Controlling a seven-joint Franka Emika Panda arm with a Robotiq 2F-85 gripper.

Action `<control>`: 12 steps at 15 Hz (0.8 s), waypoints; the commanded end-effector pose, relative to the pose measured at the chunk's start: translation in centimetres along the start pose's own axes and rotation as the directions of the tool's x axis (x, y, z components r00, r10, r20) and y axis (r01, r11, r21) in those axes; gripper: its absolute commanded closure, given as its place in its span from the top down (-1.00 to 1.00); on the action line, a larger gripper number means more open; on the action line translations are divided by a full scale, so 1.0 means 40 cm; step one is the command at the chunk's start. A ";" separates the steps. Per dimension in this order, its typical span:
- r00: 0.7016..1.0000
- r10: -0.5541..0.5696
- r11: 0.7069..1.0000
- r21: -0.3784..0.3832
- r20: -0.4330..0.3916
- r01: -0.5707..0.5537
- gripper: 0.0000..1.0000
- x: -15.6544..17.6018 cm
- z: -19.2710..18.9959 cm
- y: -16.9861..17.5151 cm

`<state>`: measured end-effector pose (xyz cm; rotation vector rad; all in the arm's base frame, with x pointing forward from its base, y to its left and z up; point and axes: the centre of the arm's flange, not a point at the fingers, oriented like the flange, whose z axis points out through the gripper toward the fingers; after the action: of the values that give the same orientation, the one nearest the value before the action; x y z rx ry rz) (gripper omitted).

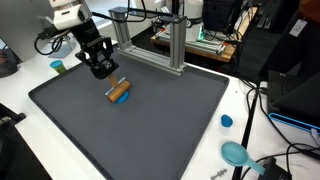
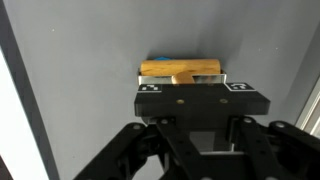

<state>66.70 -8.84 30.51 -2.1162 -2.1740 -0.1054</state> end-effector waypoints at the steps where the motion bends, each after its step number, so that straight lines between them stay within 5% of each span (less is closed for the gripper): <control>1: 0.998 0.014 1.000 0.017 -0.059 -0.013 -0.56 -0.002 0.094 0.029; 12: 0.996 -0.001 0.999 0.047 -0.088 0.005 -0.56 0.018 0.144 0.027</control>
<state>66.77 -8.87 30.33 -2.1147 -2.1538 -0.1218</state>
